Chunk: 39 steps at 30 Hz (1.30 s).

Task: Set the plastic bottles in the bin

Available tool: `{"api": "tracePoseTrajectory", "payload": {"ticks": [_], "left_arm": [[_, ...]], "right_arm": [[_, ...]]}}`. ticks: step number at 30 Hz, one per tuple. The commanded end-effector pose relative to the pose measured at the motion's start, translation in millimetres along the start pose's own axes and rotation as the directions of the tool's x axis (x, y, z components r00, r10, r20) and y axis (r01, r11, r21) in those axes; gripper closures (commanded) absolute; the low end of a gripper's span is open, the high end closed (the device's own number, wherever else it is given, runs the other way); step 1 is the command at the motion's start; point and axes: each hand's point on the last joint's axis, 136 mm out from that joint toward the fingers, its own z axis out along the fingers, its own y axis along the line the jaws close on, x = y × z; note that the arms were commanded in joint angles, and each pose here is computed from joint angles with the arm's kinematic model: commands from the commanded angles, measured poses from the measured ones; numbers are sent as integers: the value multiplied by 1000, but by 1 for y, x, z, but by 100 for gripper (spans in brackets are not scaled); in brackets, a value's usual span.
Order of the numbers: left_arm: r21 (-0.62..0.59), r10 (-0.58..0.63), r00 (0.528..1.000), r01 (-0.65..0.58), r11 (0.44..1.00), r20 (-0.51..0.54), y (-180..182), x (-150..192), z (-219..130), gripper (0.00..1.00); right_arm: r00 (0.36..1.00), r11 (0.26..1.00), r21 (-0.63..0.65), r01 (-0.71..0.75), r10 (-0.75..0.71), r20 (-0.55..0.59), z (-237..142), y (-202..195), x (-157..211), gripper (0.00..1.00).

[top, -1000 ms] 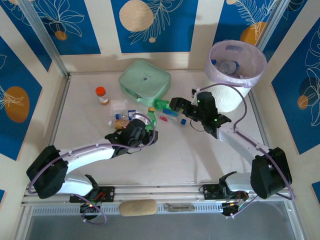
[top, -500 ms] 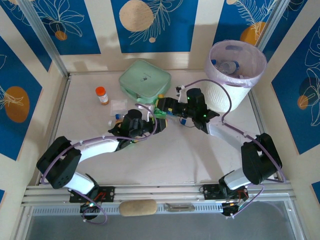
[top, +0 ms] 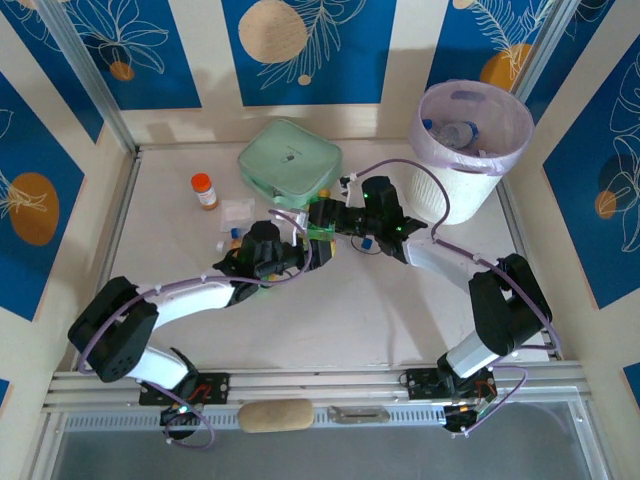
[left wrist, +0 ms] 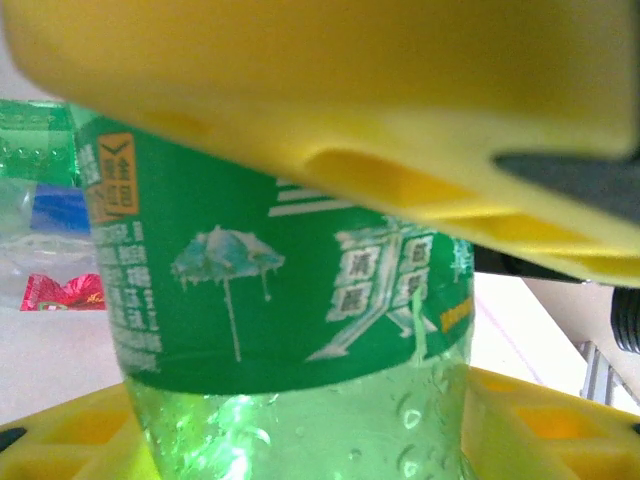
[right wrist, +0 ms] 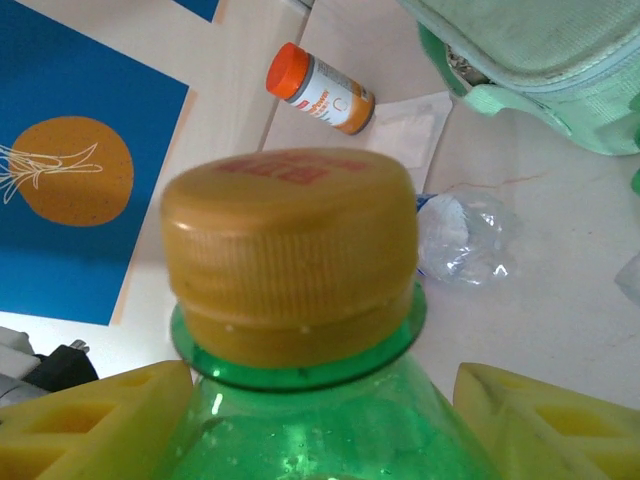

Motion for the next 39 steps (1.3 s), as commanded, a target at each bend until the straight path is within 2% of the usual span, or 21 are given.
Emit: {"api": "tracePoseTrajectory", "payload": {"ticks": [1, 4, 12, 14, 17, 20, 27, 31, 34, 39], "left_arm": [[4, 31, 998, -31, 1000, 50, -3, -15, -7, 39], [-5, 33, 997, -32, 999, 64, -2, -18, -10, 39], [-11, 38, 997, -37, 999, 71, 0, -21, -13, 35], [-10, 36, 997, -35, 999, 71, 0, -21, -13, 28], [-9, 33, 997, -32, 999, 72, -1, -22, -15, 10], [-29, 17, 997, -15, 999, 81, 5, -21, -21, 0], [-184, -39, 985, 71, 980, 167, 47, -24, -54, 0], [-379, -42, 978, 119, 918, 206, 85, -21, -83, 0], [-482, -34, 973, 145, 864, 230, 105, -21, -103, 0], [-518, -29, 962, 172, 838, 273, 113, -19, -118, 0]], "right_arm": [[999, 999, -34, 33, -34, -15, 3, 15, -2, 30], [999, 999, -20, 42, -43, -26, 5, 14, 3, 32], [999, 999, -18, 46, -46, -23, 6, 15, 3, 48], [999, 999, -13, 49, -49, -17, 6, 15, 1, 50], [999, 998, 17, 53, -53, -6, 4, 10, -3, 50], [999, 995, 81, 50, -51, 18, -2, -2, -11, 52], [992, 981, 191, 17, -40, 119, -40, -27, -41, 55], [977, 969, 244, 29, -80, 199, -73, -26, -71, 55], [955, 955, 292, 49, -131, 266, -102, -18, -99, 55], [889, 945, 314, 94, -222, 400, -154, 7, -153, 55]]}}
